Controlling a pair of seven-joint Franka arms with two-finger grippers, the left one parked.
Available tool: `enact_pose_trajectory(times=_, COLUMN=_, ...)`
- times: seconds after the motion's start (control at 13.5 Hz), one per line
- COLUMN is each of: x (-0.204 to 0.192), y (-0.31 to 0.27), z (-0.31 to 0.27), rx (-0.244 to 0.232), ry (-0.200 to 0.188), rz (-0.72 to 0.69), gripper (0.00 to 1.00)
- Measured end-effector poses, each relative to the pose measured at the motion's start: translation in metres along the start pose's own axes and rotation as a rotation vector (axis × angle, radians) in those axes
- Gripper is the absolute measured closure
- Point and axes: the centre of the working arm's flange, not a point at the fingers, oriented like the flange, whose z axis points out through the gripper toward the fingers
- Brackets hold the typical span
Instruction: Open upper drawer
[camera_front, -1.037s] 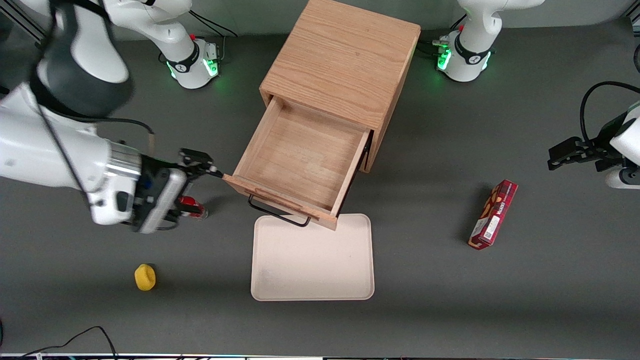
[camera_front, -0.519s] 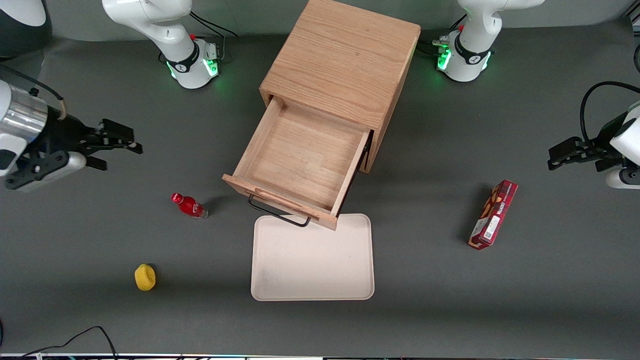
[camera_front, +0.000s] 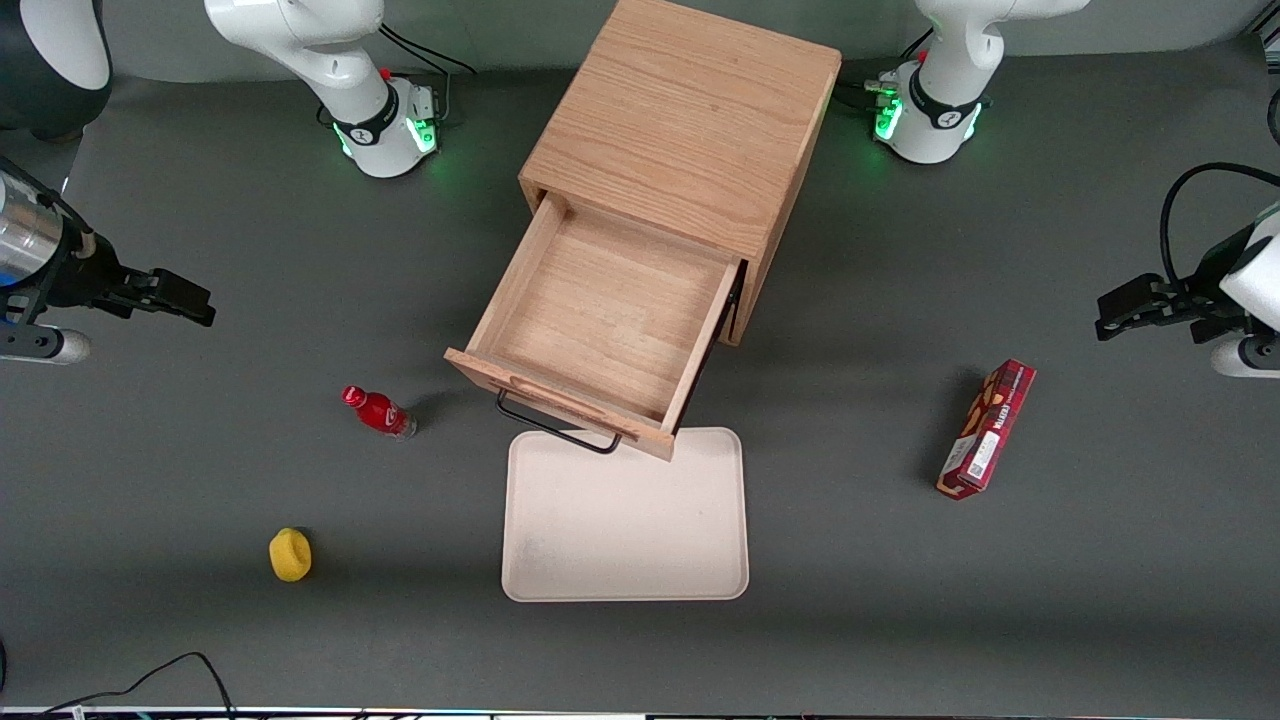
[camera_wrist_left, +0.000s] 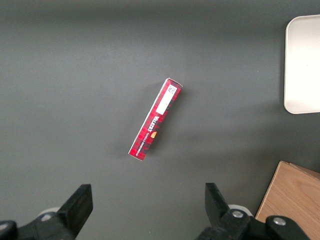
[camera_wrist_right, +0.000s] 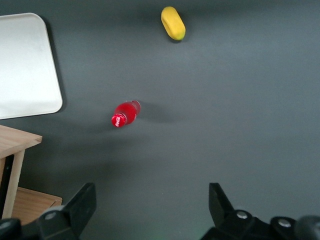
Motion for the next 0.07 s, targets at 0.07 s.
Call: enact_pose_trajectory(times=0.07, x=-0.0003, y=-0.0049, z=-0.0002, rx=0.001, ry=0.005, rz=-0.004, gripper=0.00)
